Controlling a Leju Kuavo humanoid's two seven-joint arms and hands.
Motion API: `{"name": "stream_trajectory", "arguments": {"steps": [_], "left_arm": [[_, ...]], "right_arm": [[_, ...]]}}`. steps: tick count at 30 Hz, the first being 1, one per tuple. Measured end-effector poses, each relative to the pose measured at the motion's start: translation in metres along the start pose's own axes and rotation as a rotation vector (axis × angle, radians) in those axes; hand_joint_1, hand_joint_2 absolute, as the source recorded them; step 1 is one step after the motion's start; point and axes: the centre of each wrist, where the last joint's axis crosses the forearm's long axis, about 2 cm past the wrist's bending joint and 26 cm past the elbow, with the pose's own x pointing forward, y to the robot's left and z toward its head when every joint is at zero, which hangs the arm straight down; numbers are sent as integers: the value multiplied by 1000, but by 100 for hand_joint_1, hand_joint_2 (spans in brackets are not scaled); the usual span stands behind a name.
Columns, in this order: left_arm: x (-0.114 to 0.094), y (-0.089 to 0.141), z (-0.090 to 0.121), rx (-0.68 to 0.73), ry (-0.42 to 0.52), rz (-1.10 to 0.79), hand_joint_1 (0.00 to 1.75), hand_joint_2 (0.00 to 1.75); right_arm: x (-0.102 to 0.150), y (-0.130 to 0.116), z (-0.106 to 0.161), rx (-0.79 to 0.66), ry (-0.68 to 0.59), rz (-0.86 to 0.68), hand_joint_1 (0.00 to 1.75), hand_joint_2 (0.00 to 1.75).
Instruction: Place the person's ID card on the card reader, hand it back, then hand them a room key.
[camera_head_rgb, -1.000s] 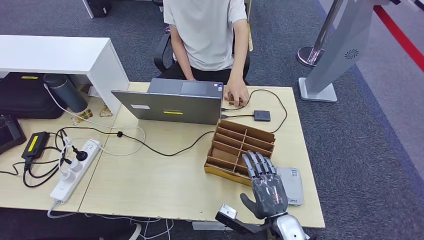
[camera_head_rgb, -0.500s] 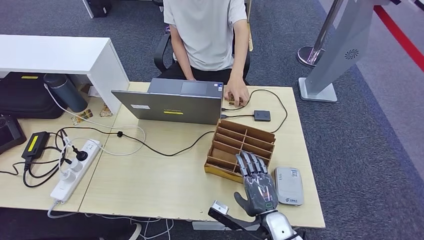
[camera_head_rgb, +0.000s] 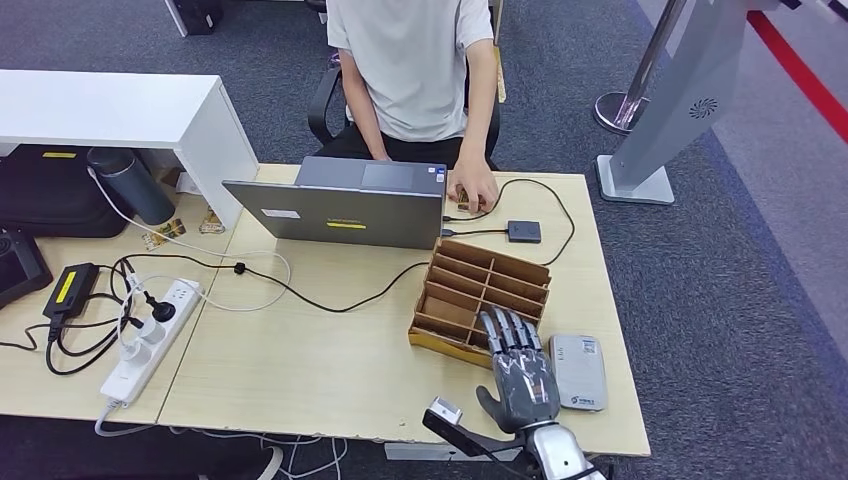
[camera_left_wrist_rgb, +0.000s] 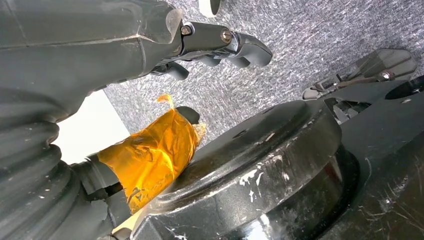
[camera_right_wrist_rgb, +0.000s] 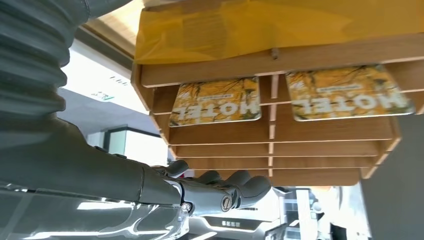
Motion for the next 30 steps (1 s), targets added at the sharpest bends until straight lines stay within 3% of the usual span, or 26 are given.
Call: {"name": "stream_trajectory", "arguments": {"steps": [11,30], "left_arm": [[0,0,0,1,3,0,0,175],[0,0,0,5,2,-4,0,175]], "right_arm": [[-10,-3,4,-12,59,-2,0,175],[-4,-3,-3,-17,31,-14,0,175]]}}
